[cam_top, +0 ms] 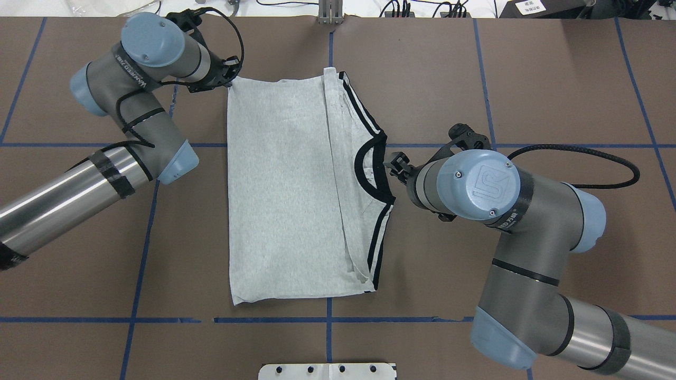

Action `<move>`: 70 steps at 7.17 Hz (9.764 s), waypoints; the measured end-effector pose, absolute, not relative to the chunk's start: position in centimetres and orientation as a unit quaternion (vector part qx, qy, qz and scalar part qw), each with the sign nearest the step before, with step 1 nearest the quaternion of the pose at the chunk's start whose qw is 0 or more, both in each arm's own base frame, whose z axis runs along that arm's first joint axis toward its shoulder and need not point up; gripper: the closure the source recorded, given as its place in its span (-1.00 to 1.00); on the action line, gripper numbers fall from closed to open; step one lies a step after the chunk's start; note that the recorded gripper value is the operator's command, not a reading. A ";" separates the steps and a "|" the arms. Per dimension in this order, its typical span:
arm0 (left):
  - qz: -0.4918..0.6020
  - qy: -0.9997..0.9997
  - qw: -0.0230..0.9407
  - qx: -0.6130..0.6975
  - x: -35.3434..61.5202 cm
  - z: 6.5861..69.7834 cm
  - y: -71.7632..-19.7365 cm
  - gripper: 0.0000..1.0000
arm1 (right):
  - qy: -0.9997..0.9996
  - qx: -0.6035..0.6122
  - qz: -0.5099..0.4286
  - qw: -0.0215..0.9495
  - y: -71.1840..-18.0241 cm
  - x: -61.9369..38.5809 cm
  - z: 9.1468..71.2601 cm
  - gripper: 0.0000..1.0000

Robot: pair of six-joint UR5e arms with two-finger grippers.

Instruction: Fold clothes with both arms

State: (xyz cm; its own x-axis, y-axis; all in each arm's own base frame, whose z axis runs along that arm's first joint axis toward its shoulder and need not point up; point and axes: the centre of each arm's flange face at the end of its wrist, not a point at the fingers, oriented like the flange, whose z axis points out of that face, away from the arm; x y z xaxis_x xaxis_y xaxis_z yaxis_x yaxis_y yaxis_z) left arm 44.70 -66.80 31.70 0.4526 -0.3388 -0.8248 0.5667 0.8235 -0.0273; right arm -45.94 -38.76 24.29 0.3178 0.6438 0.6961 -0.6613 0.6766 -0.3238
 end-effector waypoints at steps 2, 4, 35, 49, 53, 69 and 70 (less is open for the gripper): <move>-0.277 0.459 0.833 0.135 45.2 30.9 -67.9 -0.14 | -0.431 0.013 0.397 0.810 -39.2 -47.1 25.2 -1.00; -0.270 0.485 0.818 0.149 43.7 30.3 -66.4 -0.14 | -0.444 0.039 0.354 0.822 -39.5 -47.7 24.6 -1.00; -0.224 0.525 0.811 0.127 41.8 34.1 -57.9 -0.21 | -0.214 -0.013 -0.203 0.955 -35.9 -63.5 21.1 -1.00; -0.224 0.536 0.804 0.130 41.5 32.6 -57.5 -0.23 | -0.220 0.003 -0.196 0.955 -40.1 -62.0 18.5 -1.00; -0.224 0.535 0.804 0.129 41.5 32.7 -57.4 -0.23 | -0.209 -0.009 -0.204 0.956 -38.6 -63.9 19.5 -1.00; -0.222 0.542 0.800 0.132 40.8 32.1 -56.7 -0.23 | -0.261 0.041 -0.147 0.953 -55.1 -60.5 21.1 -1.00; -0.222 0.543 0.799 0.132 40.7 31.9 -56.6 -0.23 | -0.265 0.046 -0.136 0.953 -57.2 -61.0 21.7 -1.00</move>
State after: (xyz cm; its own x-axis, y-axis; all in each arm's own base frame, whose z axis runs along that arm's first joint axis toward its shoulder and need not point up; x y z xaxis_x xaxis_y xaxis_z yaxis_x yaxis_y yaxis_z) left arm 40.73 -56.57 31.94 0.3125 -0.2107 -0.9263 0.4982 0.8666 -0.0291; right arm -61.01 -57.20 21.69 0.8222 -0.2838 0.4934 0.2345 0.9588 0.1607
